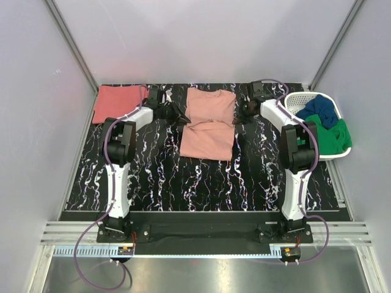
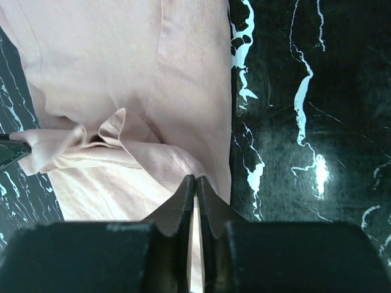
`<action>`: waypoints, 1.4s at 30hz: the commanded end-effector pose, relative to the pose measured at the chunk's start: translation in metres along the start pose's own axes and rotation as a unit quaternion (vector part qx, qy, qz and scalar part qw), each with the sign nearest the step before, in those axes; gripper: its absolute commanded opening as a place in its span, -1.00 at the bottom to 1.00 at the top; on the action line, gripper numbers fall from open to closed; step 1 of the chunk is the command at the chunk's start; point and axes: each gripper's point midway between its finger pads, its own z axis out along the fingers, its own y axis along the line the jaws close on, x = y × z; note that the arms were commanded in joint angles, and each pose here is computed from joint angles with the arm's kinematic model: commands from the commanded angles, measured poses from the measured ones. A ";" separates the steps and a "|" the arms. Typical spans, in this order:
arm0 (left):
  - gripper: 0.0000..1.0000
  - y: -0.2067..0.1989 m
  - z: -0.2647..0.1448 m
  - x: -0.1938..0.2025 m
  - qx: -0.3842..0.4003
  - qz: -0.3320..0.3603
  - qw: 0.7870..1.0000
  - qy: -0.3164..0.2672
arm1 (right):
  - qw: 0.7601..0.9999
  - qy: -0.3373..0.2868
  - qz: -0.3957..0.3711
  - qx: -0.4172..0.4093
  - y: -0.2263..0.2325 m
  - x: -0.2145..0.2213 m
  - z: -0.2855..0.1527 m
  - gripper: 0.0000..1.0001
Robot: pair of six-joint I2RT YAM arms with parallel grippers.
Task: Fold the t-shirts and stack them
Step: Fold the tshirt
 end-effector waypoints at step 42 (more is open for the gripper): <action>-1.00 -0.009 -0.031 -0.015 -0.097 0.133 0.984 -0.074 | 0.996 -0.048 0.058 -0.041 -0.006 -0.042 -0.009 -0.87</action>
